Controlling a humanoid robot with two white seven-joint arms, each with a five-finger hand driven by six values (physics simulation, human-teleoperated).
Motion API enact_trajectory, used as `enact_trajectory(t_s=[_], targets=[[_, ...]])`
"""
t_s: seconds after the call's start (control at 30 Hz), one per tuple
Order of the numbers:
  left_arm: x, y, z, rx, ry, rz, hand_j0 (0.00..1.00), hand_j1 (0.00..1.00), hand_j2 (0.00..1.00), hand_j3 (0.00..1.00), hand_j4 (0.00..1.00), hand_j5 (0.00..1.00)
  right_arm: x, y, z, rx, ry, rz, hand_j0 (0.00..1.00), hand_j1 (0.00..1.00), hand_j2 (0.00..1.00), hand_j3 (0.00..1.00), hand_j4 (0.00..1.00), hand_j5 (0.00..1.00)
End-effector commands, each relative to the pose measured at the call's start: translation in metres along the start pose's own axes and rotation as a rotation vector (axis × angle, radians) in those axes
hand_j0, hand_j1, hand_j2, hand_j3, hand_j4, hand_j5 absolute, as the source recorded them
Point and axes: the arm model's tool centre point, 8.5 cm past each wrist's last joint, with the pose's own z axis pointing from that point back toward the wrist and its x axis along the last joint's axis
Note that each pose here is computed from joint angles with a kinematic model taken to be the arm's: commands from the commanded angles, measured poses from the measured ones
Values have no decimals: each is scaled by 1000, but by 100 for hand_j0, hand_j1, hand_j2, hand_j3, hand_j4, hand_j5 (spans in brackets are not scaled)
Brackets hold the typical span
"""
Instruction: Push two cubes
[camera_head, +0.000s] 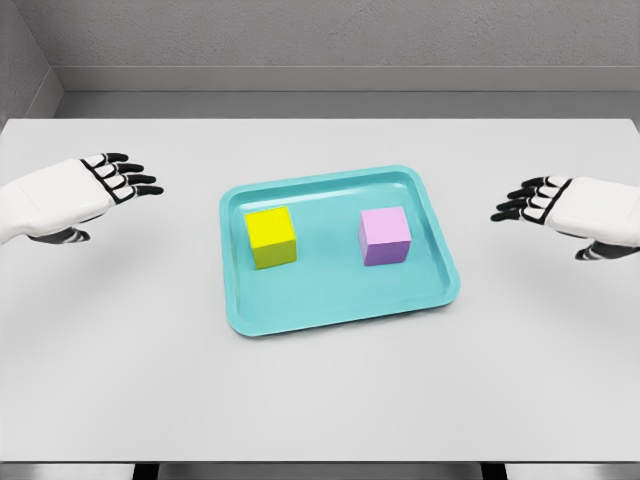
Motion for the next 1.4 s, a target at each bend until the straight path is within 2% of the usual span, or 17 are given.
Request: enact_trajectory(t_s=[0.0, 0.03, 0.07, 0.1, 0.17, 0.2, 0.23, 0.3, 0.37, 0.5, 0.57, 0.63, 0.7, 0.8, 0.9, 1.1, 1.37], targets=[[-1, 1, 1, -2, 1, 0, 100, 100, 100, 100, 100, 100, -1, 3, 0, 5, 2, -9, 100, 100, 100, 100, 100, 100], [-1, 1, 1, -2, 1, 0, 100, 100, 100, 100, 100, 100, -1, 3, 0, 5, 2, -9, 100, 100, 100, 100, 100, 100], [-1, 1, 1, -5, 1, -7, 100, 100, 100, 100, 100, 100, -3, -12, 3, -22, 8, 15, 100, 100, 100, 100, 100, 100], [-1, 0, 1, -9, 3, -12, 100, 100, 100, 100, 100, 100, -1, -16, 4, -25, 3, 25, 100, 100, 100, 100, 100, 100], [-1, 1, 1, -9, 3, -16, 94, 94, 94, 94, 94, 94, 2, -19, 1, -56, -17, 3, 100, 100, 100, 100, 100, 100], [0, 2, 0, -21, 1, -23, 88, 88, 88, 88, 88, 88, 5, -27, -3, -57, -25, 40, 99, 99, 99, 99, 99, 99], [2, 1, -1, -51, -4, -30, 80, 80, 80, 80, 80, 80, 0, -32, -1, -5, 7, 105, 91, 91, 91, 91, 91, 91], [5, 2, -2, -51, -13, -33, 76, 76, 76, 76, 76, 76, 1, -34, -17, 81, 6, 150, 79, 79, 79, 79, 79, 79], [5, 1, -2, -54, -14, -33, 73, 73, 73, 73, 73, 73, -3, -39, -42, 143, -14, 188, 79, 79, 79, 79, 79, 79], [9, -3, -6, -73, -29, -32, 71, 71, 71, 71, 71, 71, -5, -32, -56, 227, -23, 182, 72, 72, 72, 72, 72, 72], [13, -6, -10, -81, -43, -29, 71, 71, 71, 71, 71, 71, -7, -24, -76, 216, -37, 140, 72, 72, 72, 72, 72, 72], [16, -9, -13, -97, -53, -23, 70, 70, 70, 70, 70, 70, -10, -23, -77, 212, -32, 123, 72, 72, 72, 72, 72, 72], [20, -11, -17, -103, -69, -20, 70, 70, 70, 70, 70, 70, -16, -14, -91, 205, -30, 69, 72, 72, 72, 72, 72, 72], [26, -10, -27, -112, -99, -34, 70, 70, 70, 70, 70, 70, -10, -17, -103, 182, -53, 63, 65, 65, 65, 65, 65, 65], [36, -8, -45, -104, -136, -43, 71, 71, 71, 71, 71, 71, -6, -10, -106, 159, -60, 31, 65, 65, 65, 65, 65, 65], [49, -6, -62, -102, -185, -55, 71, 71, 71, 71, 71, 71, -7, -18, -104, 139, -55, 44, 65, 65, 65, 65, 65, 65], [61, -4, -77, -98, -222, -60, 71, 71, 71, 71, 71, 71, -1, -17, -116, 132, -74, 40, 65, 65, 65, 65, 65, 65]])
